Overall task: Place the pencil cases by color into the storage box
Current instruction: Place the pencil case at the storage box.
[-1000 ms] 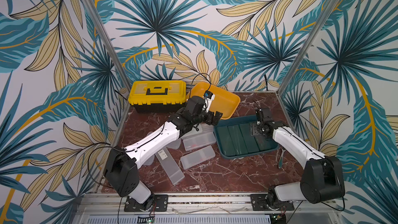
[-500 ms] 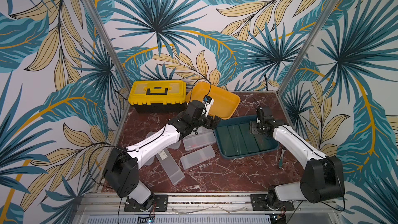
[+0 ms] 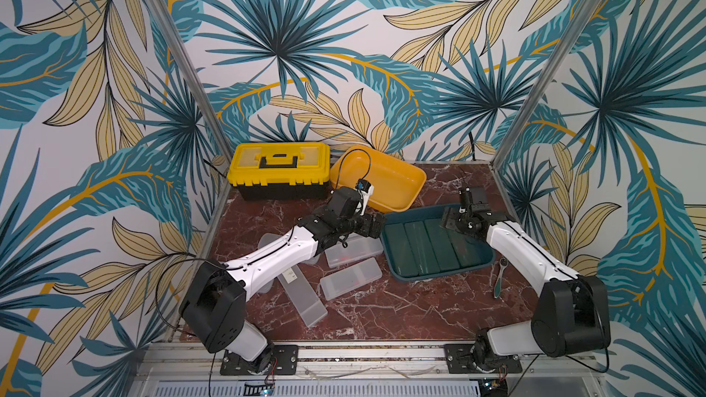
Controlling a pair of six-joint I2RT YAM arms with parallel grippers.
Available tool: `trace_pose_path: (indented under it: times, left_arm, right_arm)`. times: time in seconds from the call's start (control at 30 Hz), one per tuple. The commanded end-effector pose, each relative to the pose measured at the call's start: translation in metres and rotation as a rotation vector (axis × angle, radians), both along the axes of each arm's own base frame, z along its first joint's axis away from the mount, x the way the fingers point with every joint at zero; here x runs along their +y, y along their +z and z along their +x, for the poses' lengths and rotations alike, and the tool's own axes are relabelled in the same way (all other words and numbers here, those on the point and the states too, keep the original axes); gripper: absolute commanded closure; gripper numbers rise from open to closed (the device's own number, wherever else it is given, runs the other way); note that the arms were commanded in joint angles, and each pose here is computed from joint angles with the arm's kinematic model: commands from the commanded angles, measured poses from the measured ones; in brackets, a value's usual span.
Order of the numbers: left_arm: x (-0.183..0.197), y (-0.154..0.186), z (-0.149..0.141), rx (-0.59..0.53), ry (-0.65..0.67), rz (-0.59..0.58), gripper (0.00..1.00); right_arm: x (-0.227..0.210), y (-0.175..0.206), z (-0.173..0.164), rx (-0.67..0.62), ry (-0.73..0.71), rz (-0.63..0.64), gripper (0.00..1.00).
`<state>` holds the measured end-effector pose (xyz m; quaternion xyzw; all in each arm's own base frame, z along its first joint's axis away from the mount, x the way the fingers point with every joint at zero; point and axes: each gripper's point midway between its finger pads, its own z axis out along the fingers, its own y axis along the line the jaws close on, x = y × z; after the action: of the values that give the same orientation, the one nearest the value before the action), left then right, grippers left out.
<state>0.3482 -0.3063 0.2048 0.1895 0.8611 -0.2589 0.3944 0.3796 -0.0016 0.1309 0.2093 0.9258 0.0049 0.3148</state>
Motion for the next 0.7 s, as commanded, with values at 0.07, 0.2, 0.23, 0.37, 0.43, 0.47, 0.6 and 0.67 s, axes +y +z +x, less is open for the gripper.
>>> trace_pose_path:
  times: [0.07,0.2,0.23,0.37,0.43,0.47,0.6,0.67]
  left_arm:
    - [-0.015,-0.034,-0.008,0.048,-0.064,0.048,0.03]
    - [-0.028,-0.055,-0.010,0.082,-0.104,0.075,0.03]
    - [-0.030,-0.058,-0.010,0.092,-0.110,0.074,0.03]
    - [-0.032,-0.070,-0.010,0.124,-0.107,0.080,0.03]
    - [-0.033,-0.074,-0.011,0.141,-0.108,0.076,0.03]
    - [-0.036,-0.077,-0.012,0.150,-0.112,0.073,0.03]
    - [-0.048,-0.087,-0.015,0.167,-0.130,0.088,0.03]
    - [-0.054,-0.093,-0.017,0.179,-0.140,0.092,0.03]
  right_arm:
    - [-0.006,-0.014,0.029,-0.083,-0.118,0.255,0.16]
    - [-0.013,-0.014,0.056,-0.133,-0.122,0.313,0.17]
    - [-0.014,-0.014,0.060,-0.129,-0.118,0.313,0.16]
    - [-0.014,-0.022,0.071,-0.075,-0.091,0.299,0.17]
    - [-0.016,-0.023,0.076,-0.076,-0.088,0.287,0.17]
    - [-0.016,-0.024,0.079,-0.078,-0.086,0.285,0.16]
    - [-0.022,-0.030,0.095,-0.079,-0.092,0.287,0.16]
    - [-0.026,-0.035,0.105,-0.077,-0.093,0.298,0.16]
